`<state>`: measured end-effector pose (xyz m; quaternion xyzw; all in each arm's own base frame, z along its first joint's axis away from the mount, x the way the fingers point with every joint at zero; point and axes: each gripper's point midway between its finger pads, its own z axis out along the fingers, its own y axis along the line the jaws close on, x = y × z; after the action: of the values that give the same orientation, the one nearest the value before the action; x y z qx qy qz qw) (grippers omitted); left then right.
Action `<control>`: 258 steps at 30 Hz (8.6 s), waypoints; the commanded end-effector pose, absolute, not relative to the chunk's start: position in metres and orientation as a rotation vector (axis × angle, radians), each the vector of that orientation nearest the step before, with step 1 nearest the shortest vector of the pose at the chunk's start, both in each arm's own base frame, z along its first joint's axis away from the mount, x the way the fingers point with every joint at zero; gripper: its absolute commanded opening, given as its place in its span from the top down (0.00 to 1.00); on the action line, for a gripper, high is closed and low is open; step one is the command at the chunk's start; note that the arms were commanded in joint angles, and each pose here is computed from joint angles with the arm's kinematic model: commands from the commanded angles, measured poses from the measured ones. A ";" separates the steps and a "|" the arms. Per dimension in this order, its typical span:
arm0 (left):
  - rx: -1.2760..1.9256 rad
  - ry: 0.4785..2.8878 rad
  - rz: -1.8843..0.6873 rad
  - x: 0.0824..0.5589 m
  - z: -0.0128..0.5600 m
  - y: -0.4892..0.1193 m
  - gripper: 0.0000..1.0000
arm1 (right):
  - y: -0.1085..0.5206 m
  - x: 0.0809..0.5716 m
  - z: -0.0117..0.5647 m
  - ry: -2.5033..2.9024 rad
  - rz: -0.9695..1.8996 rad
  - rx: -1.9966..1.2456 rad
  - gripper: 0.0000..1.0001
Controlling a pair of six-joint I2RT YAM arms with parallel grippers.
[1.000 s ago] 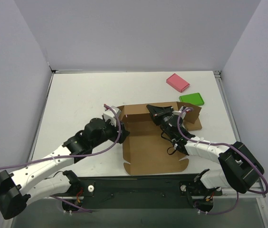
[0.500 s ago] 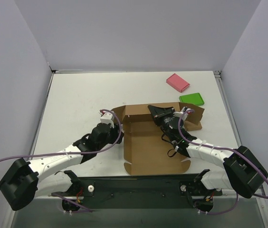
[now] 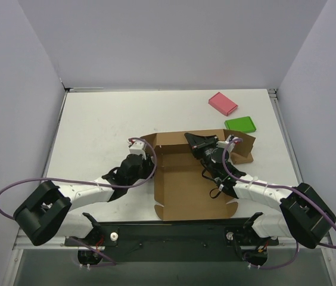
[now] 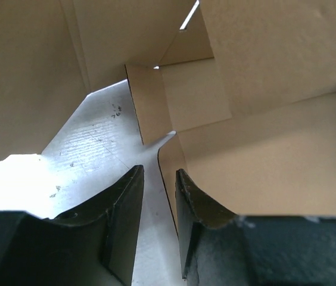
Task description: Fold the paper box
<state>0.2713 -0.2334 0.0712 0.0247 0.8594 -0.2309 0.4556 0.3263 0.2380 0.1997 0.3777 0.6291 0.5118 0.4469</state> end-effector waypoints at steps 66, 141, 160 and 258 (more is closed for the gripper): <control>0.089 1.889 -0.730 0.314 0.090 -0.293 0.54 | 0.235 0.318 0.194 1.555 1.209 0.884 1.00; 0.324 1.879 -0.967 0.298 0.127 -0.256 0.38 | 0.216 0.316 0.176 1.550 1.118 0.918 1.00; 0.426 1.734 -1.012 0.308 0.169 -0.294 0.38 | 0.220 0.314 0.173 1.561 1.115 0.909 1.00; 0.216 1.608 -0.665 0.279 0.168 -0.304 0.03 | 0.223 0.301 0.163 1.641 1.110 1.011 1.00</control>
<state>0.2447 -0.3159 0.1335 0.1683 0.7321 -0.3236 0.5753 0.3198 0.2006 0.1806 0.4420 0.6090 0.4504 0.4805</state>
